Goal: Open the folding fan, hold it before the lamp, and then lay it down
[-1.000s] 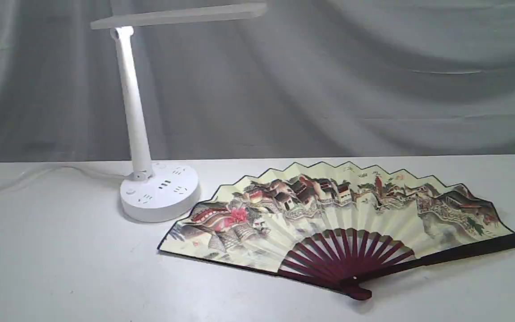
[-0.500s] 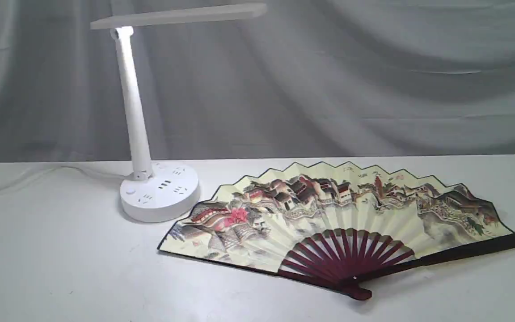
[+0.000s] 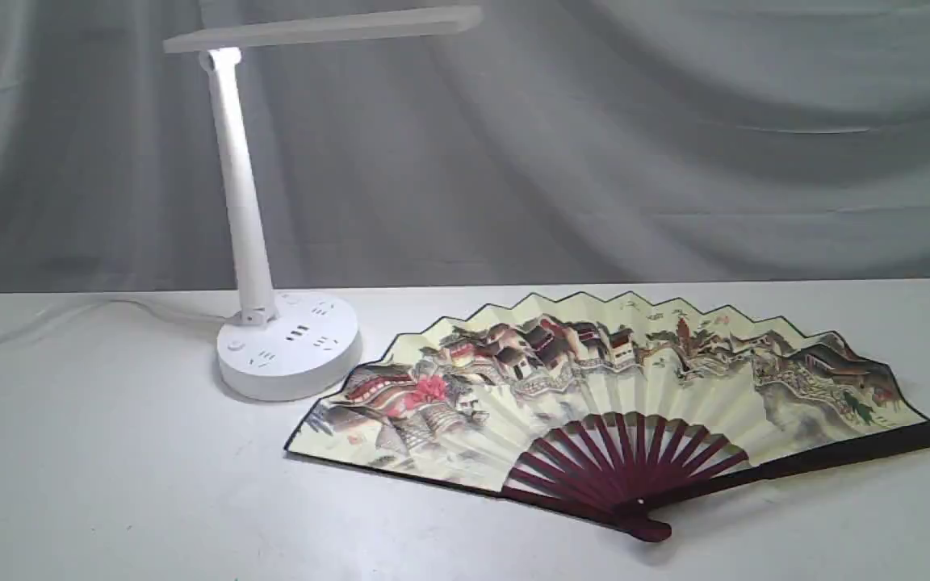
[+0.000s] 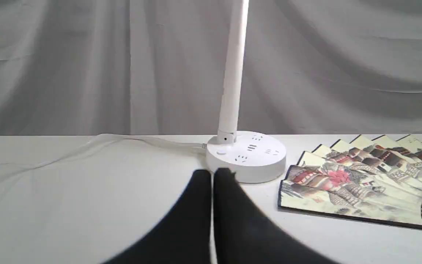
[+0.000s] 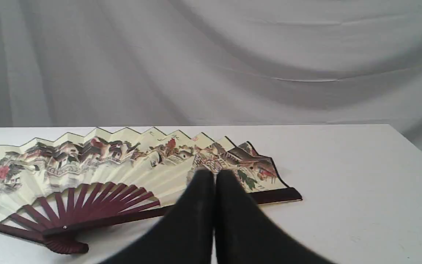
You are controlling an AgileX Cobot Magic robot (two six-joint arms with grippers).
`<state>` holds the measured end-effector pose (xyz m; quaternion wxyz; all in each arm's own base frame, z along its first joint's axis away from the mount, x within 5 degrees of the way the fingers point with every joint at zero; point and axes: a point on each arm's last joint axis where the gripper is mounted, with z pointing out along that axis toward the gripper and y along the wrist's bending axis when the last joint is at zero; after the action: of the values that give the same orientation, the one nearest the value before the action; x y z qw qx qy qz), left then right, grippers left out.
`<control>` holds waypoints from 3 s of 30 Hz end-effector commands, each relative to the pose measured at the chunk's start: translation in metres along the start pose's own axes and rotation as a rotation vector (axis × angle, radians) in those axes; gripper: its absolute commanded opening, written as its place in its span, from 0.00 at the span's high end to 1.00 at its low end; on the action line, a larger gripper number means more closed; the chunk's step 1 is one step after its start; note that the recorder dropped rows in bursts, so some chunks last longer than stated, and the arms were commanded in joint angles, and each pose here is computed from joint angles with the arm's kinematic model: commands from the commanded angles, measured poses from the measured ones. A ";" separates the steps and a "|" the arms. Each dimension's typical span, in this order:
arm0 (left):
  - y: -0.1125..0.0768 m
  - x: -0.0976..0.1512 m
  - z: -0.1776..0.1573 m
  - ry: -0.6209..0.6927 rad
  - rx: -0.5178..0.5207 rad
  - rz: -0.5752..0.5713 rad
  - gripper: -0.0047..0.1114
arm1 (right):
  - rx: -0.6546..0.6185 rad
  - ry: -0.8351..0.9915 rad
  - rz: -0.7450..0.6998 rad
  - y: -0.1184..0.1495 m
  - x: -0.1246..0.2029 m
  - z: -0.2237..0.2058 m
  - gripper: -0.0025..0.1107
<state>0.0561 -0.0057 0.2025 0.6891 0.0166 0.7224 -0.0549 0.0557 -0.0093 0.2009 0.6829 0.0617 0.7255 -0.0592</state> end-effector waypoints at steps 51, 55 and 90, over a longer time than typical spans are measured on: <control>0.000 0.002 0.000 0.005 -0.002 -0.003 0.96 | 0.010 0.003 -0.020 -0.001 0.001 0.000 0.98; 0.000 0.002 0.000 0.005 -0.002 -0.003 0.96 | 0.010 0.003 -0.020 -0.001 0.001 0.000 0.98; 0.003 0.002 0.000 0.002 -0.046 -0.005 0.96 | 0.010 0.003 -0.018 -0.001 0.001 0.000 0.98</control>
<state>0.0563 -0.0032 0.2025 0.6901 0.0005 0.7226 -0.0395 0.0557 -0.0093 0.2009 0.6828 0.0607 0.7256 -0.0601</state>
